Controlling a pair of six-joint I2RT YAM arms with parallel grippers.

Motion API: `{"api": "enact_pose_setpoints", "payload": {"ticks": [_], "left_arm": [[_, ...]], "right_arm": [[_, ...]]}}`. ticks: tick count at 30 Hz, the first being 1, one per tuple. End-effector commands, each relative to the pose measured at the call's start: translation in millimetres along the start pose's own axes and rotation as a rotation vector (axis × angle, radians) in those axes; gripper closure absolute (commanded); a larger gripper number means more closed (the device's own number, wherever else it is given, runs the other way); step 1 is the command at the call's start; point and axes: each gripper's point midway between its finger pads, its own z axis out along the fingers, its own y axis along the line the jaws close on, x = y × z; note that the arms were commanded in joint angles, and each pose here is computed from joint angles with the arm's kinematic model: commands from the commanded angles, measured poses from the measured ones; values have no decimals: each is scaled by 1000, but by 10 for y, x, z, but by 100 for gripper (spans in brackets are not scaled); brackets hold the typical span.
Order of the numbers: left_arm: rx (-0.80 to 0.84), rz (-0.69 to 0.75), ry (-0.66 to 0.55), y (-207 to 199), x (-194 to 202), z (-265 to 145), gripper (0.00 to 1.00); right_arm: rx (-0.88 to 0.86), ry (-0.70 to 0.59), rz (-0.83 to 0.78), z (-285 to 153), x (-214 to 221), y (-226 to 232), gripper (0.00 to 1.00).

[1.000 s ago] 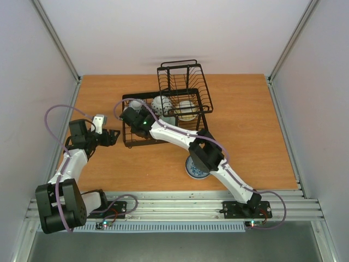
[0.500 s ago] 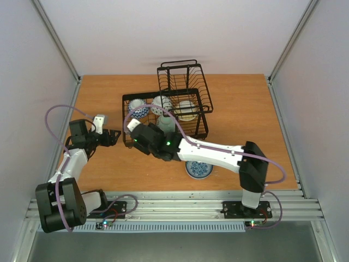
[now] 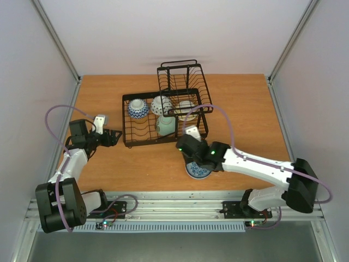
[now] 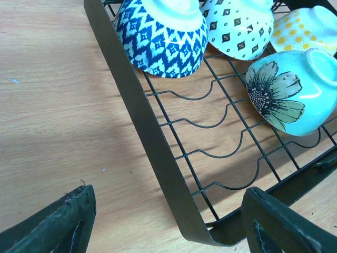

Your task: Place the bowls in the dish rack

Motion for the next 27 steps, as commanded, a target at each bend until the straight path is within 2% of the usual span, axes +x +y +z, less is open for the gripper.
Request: {"api": "enact_pose_setpoints", "payload": {"ticks": [1, 9, 27], "left_arm": [[17, 54, -51, -47, -169, -55, 23], [33, 48, -40, -57, -152, -31, 23], [43, 45, -33, -62, -139, -15, 23]], "right_arm": [[90, 46, 205, -108, 254, -482, 50], [175, 129, 248, -208, 613, -859, 55], [153, 234, 275, -8, 1052, -800, 71]]}}
